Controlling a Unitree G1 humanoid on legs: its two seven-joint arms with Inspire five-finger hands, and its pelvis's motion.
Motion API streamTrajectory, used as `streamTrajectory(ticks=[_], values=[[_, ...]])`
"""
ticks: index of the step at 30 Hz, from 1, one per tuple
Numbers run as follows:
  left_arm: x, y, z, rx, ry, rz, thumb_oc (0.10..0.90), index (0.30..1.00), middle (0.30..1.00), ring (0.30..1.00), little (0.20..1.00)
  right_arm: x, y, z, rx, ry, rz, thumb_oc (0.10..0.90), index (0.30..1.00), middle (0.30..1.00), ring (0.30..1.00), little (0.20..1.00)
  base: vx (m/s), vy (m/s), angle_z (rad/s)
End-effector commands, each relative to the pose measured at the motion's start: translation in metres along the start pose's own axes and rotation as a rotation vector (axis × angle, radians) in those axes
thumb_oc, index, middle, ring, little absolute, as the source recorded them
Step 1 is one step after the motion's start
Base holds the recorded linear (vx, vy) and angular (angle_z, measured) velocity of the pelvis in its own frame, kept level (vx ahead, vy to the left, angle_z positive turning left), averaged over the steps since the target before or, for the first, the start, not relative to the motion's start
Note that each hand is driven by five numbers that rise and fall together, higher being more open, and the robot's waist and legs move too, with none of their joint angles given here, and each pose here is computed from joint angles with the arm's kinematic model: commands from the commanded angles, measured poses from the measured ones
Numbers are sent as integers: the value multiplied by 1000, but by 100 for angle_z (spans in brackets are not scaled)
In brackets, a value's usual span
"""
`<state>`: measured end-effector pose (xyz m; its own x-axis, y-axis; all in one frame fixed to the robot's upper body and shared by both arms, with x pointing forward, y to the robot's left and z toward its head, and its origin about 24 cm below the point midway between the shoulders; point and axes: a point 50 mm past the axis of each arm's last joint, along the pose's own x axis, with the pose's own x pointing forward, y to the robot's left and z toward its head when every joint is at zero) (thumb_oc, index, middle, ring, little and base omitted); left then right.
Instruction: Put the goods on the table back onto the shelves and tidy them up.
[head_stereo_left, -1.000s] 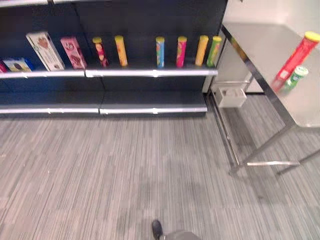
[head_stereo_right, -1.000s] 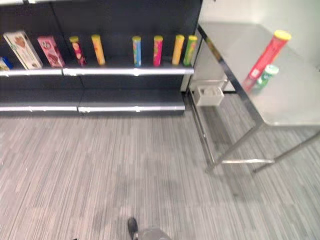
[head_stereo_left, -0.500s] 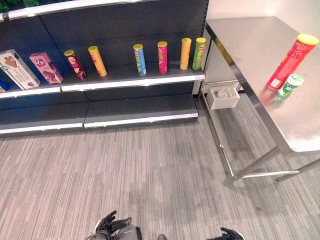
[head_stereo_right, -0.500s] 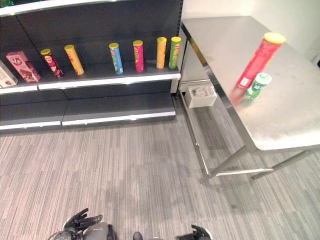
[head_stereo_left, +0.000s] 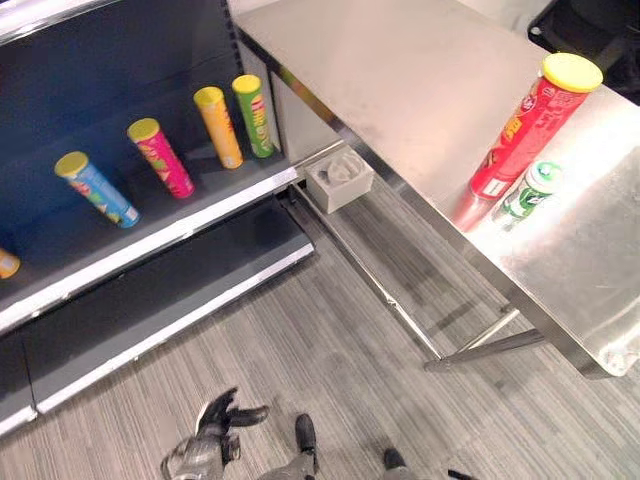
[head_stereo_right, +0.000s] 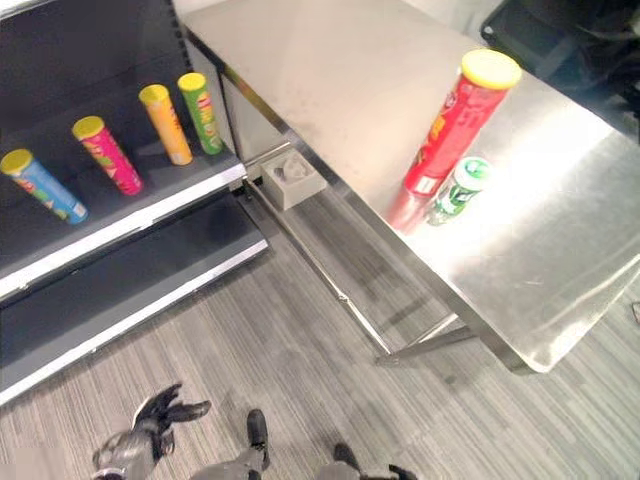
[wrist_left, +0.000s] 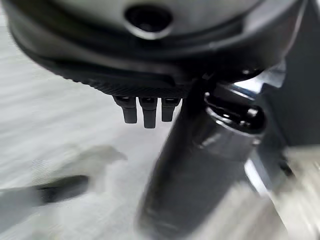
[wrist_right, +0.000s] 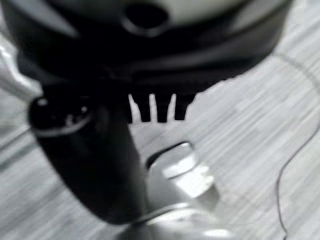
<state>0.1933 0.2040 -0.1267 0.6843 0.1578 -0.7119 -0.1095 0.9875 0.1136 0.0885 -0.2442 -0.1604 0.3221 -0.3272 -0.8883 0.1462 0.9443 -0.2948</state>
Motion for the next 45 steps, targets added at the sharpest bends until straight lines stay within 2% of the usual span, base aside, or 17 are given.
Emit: streamTrajectory(ticks=[1,7,9,13,14,16,21,25,27,30,35,39,45], values=[[-4,15,-18,167,86,12,800,900,900,900,900,2,-4,8,-96,8,3,800,900,900,900,900,295,109,-128],[-3,8,-17,328,91,-81,800,900,900,900,900,2,-3,4,-162,12,17,800,900,900,900,900,147,113,-131],[0,-3,-7,380,59,-135,800,900,900,900,900,1,-2,4,-177,11,21,800,900,900,900,900,171,44,-46],[-1,-12,-9,344,57,-158,800,900,900,900,900,0,-5,-4,-179,24,16,800,900,900,900,900,152,-58,32],[0,-27,3,391,-6,-209,800,900,900,900,900,2,-11,6,-162,-13,-2,800,900,900,900,900,17,-78,17],[1,-35,13,456,-62,-245,800,900,900,900,900,3,-15,23,-178,-71,-23,800,900,900,900,900,38,27,58],[2,-25,12,450,-48,-195,800,900,900,900,900,2,-4,52,-340,-211,-10,800,900,900,900,900,99,210,-36],[3,-24,14,502,-55,-177,800,900,900,900,900,2,-6,56,-331,-216,-20,800,900,900,900,900,84,352,-67],[3,-39,25,659,-126,-245,800,900,900,900,900,3,-15,61,-309,-211,-46,800,900,900,900,900,51,592,-85],[4,-46,39,748,-192,-288,800,900,900,900,900,4,-15,64,-223,-203,-58,800,900,900,900,900,-27,545,-27],[9,-26,47,670,-171,-195,800,900,900,900,900,4,1,69,-157,-187,-27,800,900,900,900,900,-43,410,-27],[6,1,21,569,-53,-117,800,900,900,900,900,3,0,58,-73,-171,-44,800,900,900,900,900,69,285,-70],[4,9,10,620,4,-121,800,900,900,900,900,3,6,51,-102,-170,-27,800,900,900,900,900,-84,159,-71]])
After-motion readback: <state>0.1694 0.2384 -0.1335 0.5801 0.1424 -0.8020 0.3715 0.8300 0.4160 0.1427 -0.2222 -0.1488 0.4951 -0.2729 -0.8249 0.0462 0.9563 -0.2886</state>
